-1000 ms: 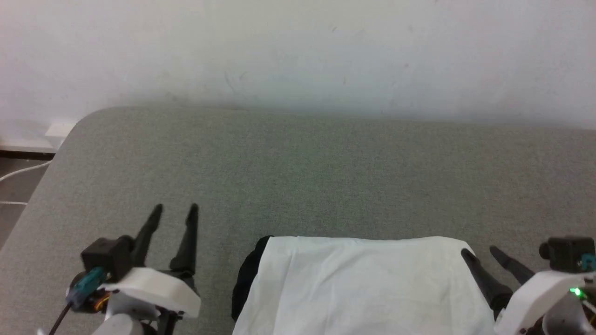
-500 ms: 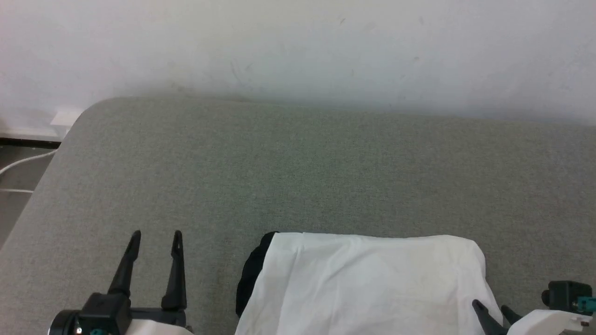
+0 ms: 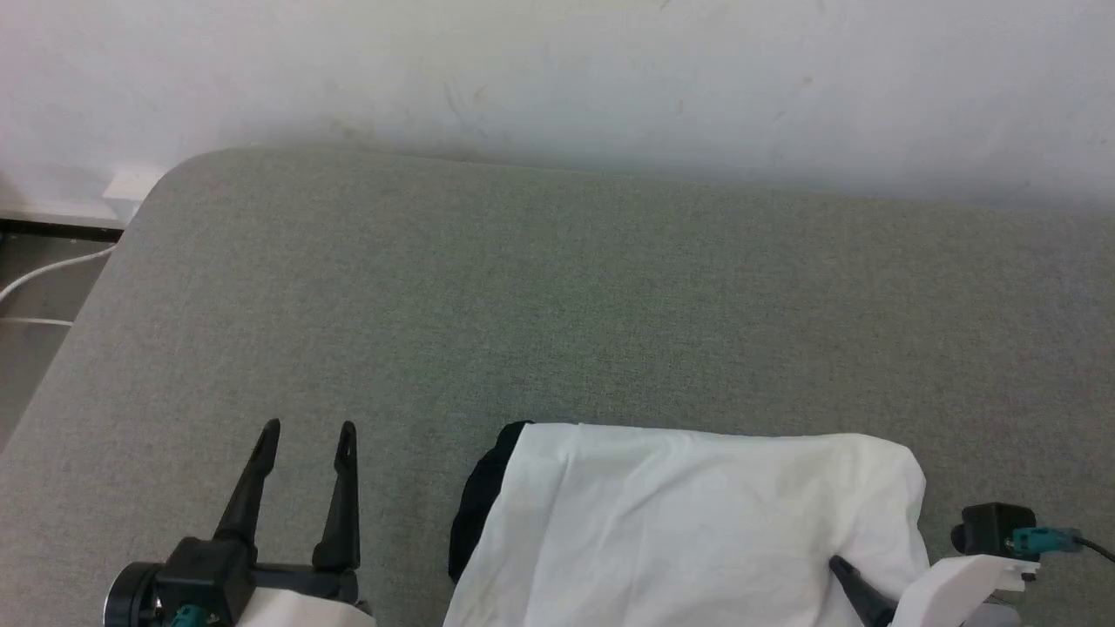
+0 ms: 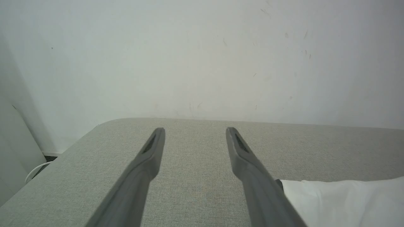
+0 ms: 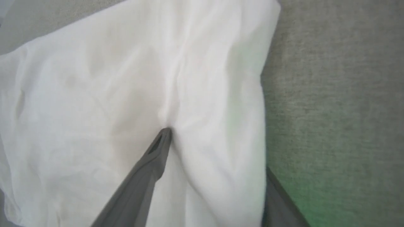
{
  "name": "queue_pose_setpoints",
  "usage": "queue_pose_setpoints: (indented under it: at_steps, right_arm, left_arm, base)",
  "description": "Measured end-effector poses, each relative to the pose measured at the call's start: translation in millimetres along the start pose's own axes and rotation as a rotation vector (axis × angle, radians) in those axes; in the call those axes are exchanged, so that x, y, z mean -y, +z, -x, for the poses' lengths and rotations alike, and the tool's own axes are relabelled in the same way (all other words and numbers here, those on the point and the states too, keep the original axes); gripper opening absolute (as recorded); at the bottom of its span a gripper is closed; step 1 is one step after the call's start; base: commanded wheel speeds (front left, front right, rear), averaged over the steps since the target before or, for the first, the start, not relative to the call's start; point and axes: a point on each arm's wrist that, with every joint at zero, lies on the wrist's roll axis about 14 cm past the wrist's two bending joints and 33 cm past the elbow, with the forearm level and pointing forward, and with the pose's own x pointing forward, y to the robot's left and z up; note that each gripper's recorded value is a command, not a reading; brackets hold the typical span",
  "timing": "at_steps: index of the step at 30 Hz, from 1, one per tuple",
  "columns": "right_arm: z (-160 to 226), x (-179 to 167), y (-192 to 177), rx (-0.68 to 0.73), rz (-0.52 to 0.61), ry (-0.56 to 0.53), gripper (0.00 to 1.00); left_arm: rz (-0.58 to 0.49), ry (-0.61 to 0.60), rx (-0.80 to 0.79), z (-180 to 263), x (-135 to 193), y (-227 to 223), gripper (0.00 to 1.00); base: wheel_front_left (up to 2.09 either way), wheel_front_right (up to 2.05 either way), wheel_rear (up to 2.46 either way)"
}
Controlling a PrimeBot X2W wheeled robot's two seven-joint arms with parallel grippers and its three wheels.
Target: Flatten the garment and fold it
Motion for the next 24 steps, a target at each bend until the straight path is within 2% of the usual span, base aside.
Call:
queue_pose_setpoints:
  at_steps: [3, 4, 5, 10, 15, 19, 22, 24]
  right_arm:
    - [-6.8, -1.5, -5.4, -0.037, 0.021, 0.007, 1.0]
    - [-8.7, -2.5, -6.4, -0.046, 0.031, 0.011, 0.29]
    - [-10.3, -3.8, -6.7, -0.051, 0.04, 0.015, 0.0]
    - [-16.4, -12.0, 0.2, 0.005, 0.026, 0.036, 0.0]
    - [-10.2, 5.5, 19.1, 0.104, 0.023, -0.012, 0.0]
    - [7.7, 55.8, 48.7, 0.198, 0.018, -0.15, 0.0]
    - [27.0, 98.8, 60.5, 0.223, 0.042, -0.275, 0.0]
    - [36.7, 115.2, 65.0, 0.235, 0.05, -0.326, 0.0]
  left_arm:
    - [0.002, 0.002, -0.009, -1.0, -0.8, -3.0, 1.0]
    - [0.002, 0.003, -0.011, -1.3, -1.1, -3.9, 1.0]
    - [-0.001, 0.006, -0.014, -1.6, -1.8, -4.9, 1.0]
    - [-0.001, 0.007, -0.029, -2.1, -1.4, -10.0, 1.0]
    - [0.006, -0.009, -0.026, -3.0, 2.7, -10.1, 1.0]
    - [0.007, -0.013, -0.022, -3.8, 4.7, -9.7, 1.0]
    - [0.014, -0.025, -0.02, -4.7, 8.5, -9.5, 1.0]
    - [0.019, -0.027, -0.019, -4.8, 10.0, -9.4, 1.0]
  base:
    - [0.0, 0.0, 0.0]
    - [0.0, 0.0, 0.0]
    - [0.0, 0.0, 0.0]
    - [0.0, 0.0, 0.0]
    - [0.0, 0.0, 0.0]
    - [0.0, 0.0, 0.0]
    - [0.0, 0.0, 0.0]
    - [0.0, 0.0, 0.0]
